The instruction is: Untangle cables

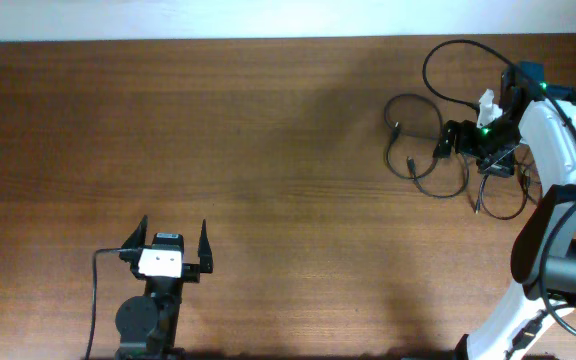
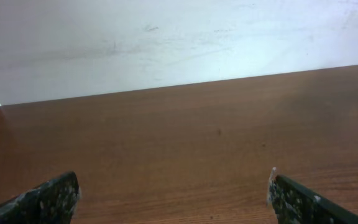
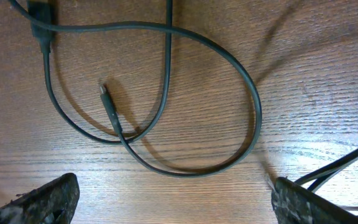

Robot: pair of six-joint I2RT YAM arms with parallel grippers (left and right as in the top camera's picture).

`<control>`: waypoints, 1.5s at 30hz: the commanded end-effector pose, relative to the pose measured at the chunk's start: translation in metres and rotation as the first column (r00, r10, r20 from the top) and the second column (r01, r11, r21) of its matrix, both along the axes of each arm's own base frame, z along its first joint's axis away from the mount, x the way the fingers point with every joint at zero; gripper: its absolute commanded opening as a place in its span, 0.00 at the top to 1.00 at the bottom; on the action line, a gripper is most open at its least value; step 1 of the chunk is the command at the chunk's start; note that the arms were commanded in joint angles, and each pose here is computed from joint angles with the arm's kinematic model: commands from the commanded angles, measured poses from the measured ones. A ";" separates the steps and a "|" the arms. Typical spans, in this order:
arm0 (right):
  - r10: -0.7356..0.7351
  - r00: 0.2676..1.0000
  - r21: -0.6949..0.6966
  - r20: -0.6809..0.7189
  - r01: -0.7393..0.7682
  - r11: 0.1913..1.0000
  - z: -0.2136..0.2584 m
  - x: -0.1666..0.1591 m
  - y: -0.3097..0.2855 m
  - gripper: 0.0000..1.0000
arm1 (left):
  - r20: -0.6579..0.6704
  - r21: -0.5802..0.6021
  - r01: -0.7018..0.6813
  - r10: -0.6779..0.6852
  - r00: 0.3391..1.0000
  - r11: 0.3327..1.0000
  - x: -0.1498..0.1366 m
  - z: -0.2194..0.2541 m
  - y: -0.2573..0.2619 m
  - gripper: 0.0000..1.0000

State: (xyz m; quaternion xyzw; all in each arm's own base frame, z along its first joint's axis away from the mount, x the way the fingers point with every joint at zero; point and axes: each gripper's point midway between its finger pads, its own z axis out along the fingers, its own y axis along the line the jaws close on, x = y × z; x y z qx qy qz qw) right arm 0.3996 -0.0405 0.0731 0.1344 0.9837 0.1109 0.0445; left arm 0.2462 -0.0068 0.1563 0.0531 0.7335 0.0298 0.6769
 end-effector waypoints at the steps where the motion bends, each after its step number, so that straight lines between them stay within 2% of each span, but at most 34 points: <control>1: -0.003 1.000 0.001 0.024 0.003 1.000 0.008 0.004 0.000 0.01 | 0.002 0.021 -0.019 0.019 1.000 1.000 0.000 0.000 0.004 0.01; 19: -0.002 1.000 -0.003 0.026 0.002 1.000 0.009 0.004 0.000 0.01 | 0.002 0.021 -0.019 0.019 1.000 1.000 0.000 0.000 0.004 0.01; 25: -0.001 0.998 -0.012 0.068 0.002 1.000 0.026 0.005 0.000 0.01 | 0.002 0.021 -0.019 0.019 1.000 1.000 0.000 0.000 0.004 0.01; 31: 0.005 0.964 -0.050 0.265 0.008 0.999 0.104 0.000 0.001 0.01 | 0.003 0.021 -0.019 0.019 1.000 1.000 0.000 0.000 0.004 0.01; 35: 0.017 0.905 -0.082 0.426 0.020 0.996 0.169 -0.017 0.004 0.01 | 0.002 0.021 -0.019 0.019 1.000 1.000 0.000 0.000 0.004 0.01; 40: 0.041 0.784 -0.120 0.619 0.043 0.992 0.250 -0.056 0.012 0.01 | 0.002 0.021 -0.019 0.019 1.000 1.000 0.000 0.000 0.004 0.01; 42: 0.056 0.706 -0.138 0.706 0.059 0.989 0.287 -0.083 0.017 0.01 | 0.002 0.021 -0.019 0.019 1.000 1.000 0.000 0.000 0.004 0.01; 45: 0.071 0.635 -0.150 0.769 0.072 0.986 0.315 -0.108 0.022 0.01 | 0.002 0.021 -0.019 0.019 1.000 1.000 0.000 0.000 0.004 0.01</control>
